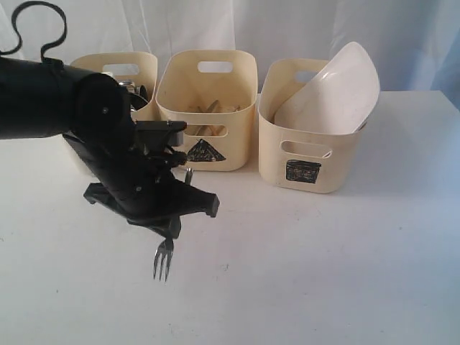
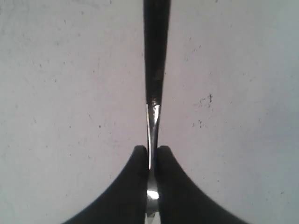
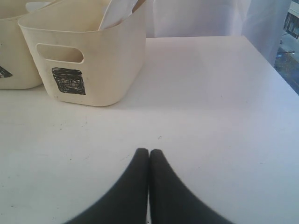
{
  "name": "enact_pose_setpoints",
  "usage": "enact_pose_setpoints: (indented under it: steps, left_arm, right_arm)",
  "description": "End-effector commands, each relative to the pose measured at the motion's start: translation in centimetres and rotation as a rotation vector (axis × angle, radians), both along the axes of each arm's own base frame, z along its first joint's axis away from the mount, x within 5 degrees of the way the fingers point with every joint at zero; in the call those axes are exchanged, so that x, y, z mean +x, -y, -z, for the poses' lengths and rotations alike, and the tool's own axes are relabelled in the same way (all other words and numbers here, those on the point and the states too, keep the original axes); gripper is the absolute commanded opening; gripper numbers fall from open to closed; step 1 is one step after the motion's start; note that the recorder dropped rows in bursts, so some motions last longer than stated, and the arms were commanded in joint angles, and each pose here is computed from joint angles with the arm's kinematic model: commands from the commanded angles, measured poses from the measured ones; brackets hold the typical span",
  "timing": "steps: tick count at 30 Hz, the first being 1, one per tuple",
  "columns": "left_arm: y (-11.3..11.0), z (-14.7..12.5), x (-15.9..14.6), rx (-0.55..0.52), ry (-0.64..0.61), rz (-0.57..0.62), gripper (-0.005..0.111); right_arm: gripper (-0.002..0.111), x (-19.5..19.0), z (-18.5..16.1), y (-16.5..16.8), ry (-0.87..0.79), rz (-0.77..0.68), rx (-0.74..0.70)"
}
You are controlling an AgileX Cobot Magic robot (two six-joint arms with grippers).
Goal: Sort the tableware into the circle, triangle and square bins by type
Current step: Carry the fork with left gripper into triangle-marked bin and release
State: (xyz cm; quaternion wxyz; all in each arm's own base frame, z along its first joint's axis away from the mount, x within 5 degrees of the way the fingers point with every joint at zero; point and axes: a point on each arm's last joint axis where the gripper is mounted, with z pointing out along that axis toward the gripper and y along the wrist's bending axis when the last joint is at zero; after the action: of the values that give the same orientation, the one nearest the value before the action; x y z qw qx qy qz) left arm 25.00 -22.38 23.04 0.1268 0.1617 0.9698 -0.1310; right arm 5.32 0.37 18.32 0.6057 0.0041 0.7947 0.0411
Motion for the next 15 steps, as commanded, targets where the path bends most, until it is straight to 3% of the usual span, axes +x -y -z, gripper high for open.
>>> enact_pose_setpoints:
  steps: [1, 9, 15]
  left_arm:
    - [-0.4, -2.4, -0.1, -0.039, 0.144, 0.032, 0.0]
    - [-0.9, -5.5, 0.7, -0.06, 0.434, 0.118, 0.0]
    - [-0.4, -7.1, 2.2, -0.052, 0.735, 0.243, 0.0]
  right_arm:
    - [0.0, 0.0, 0.2, 0.0, 0.003, 0.005, 0.006]
    - [0.0, 0.0, 0.2, 0.0, 0.003, 0.005, 0.006]
    - [0.0, 0.0, 0.2, 0.0, 0.003, 0.005, 0.006]
